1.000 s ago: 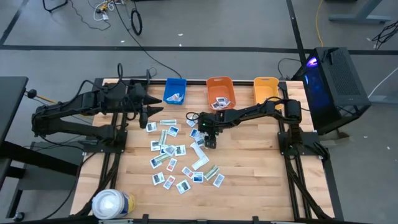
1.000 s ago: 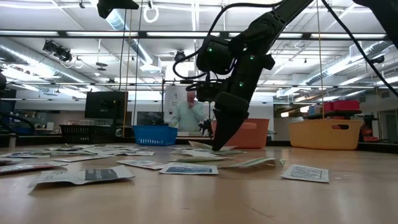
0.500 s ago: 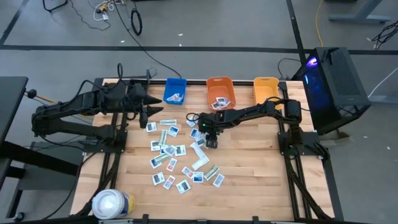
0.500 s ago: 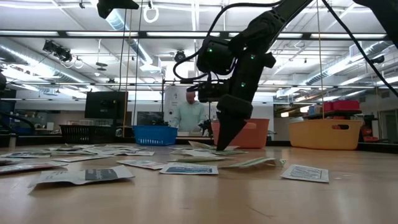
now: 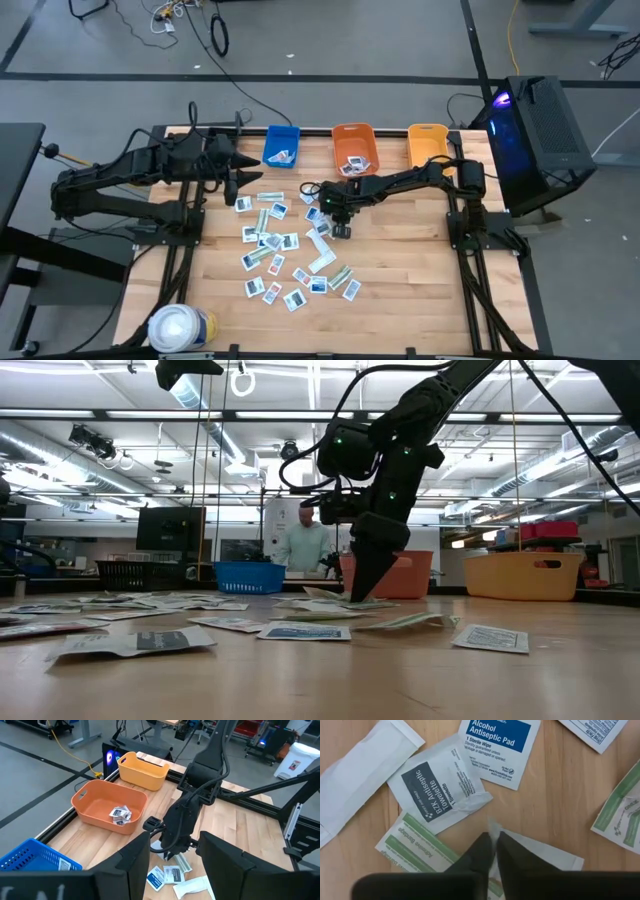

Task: Pick & Place First Aid Supplies
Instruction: Put the bandage into the yellow bin

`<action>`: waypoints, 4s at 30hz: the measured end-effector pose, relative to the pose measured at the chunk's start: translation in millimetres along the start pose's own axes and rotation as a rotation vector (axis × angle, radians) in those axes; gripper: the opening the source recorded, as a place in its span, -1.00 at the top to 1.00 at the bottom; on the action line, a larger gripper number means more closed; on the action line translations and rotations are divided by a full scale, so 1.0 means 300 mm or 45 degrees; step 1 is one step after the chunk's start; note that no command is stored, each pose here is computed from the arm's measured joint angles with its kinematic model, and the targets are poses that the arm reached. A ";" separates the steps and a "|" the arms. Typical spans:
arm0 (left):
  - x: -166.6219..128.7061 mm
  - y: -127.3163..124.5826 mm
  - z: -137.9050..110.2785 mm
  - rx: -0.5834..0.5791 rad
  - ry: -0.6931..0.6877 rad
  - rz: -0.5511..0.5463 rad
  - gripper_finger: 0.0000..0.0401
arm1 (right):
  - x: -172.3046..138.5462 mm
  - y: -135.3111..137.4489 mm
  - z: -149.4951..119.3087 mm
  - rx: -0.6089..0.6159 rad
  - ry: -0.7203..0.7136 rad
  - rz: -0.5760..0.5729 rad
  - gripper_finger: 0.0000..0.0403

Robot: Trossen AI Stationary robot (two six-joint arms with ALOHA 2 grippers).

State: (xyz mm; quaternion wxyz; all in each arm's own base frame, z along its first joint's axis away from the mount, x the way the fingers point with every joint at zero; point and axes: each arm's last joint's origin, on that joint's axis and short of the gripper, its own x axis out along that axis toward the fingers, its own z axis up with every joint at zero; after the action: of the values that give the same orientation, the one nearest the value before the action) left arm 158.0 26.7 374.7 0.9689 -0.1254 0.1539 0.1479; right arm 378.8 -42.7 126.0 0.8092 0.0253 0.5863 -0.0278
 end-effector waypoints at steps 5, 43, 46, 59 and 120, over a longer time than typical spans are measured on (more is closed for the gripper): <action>0.000 0.000 0.000 0.000 0.000 0.000 0.12 | 0.000 0.000 -0.001 0.000 0.001 -0.002 0.98; -0.010 -0.007 0.022 0.001 -0.086 -0.057 0.21 | -0.681 -0.110 -0.109 0.720 -0.519 -0.222 1.00; -0.018 -0.006 0.023 0.005 -0.095 -0.059 0.30 | -0.721 -0.135 -0.151 0.763 -0.494 -0.297 1.00; -0.072 -0.002 0.030 0.028 -0.162 -0.073 0.47 | -0.776 -0.325 -0.292 0.986 -0.396 -0.491 1.00; -0.081 0.006 0.031 0.009 -0.192 0.012 0.47 | -0.615 -0.402 -0.456 1.079 -0.094 -0.381 -0.02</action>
State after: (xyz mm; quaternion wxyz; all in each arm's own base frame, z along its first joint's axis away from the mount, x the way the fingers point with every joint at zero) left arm 137.7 25.0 391.3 0.9774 -0.1099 0.0817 0.1611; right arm 182.8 -150.0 257.6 0.7349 0.2683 0.4911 -0.3831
